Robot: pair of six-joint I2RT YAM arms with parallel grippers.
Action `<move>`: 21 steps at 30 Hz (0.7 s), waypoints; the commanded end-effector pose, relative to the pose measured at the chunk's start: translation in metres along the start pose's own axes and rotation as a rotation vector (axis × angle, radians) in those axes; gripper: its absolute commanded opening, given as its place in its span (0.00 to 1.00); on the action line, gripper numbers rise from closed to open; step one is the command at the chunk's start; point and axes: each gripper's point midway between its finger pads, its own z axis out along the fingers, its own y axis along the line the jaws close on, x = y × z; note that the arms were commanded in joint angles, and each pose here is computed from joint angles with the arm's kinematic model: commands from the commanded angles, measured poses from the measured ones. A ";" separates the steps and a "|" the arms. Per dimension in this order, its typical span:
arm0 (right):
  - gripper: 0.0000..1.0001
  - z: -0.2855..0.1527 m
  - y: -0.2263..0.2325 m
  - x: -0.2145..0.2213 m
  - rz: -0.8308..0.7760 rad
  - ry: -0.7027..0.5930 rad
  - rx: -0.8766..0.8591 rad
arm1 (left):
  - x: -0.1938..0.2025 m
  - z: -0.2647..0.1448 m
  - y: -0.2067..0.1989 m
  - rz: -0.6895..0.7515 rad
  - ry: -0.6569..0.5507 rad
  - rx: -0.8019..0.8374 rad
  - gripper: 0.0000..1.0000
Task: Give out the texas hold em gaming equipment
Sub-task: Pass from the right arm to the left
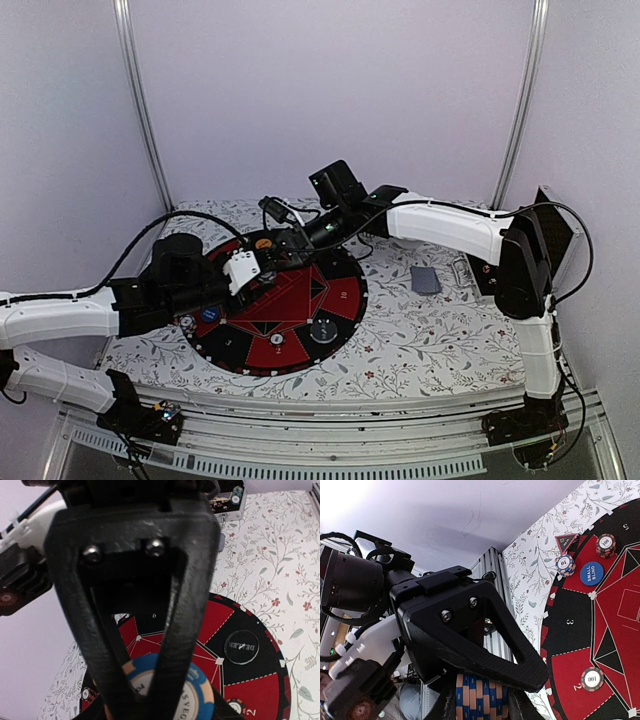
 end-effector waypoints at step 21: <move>0.27 0.006 -0.014 -0.006 0.003 -0.019 0.040 | -0.027 -0.007 0.008 -0.024 -0.108 -0.026 0.00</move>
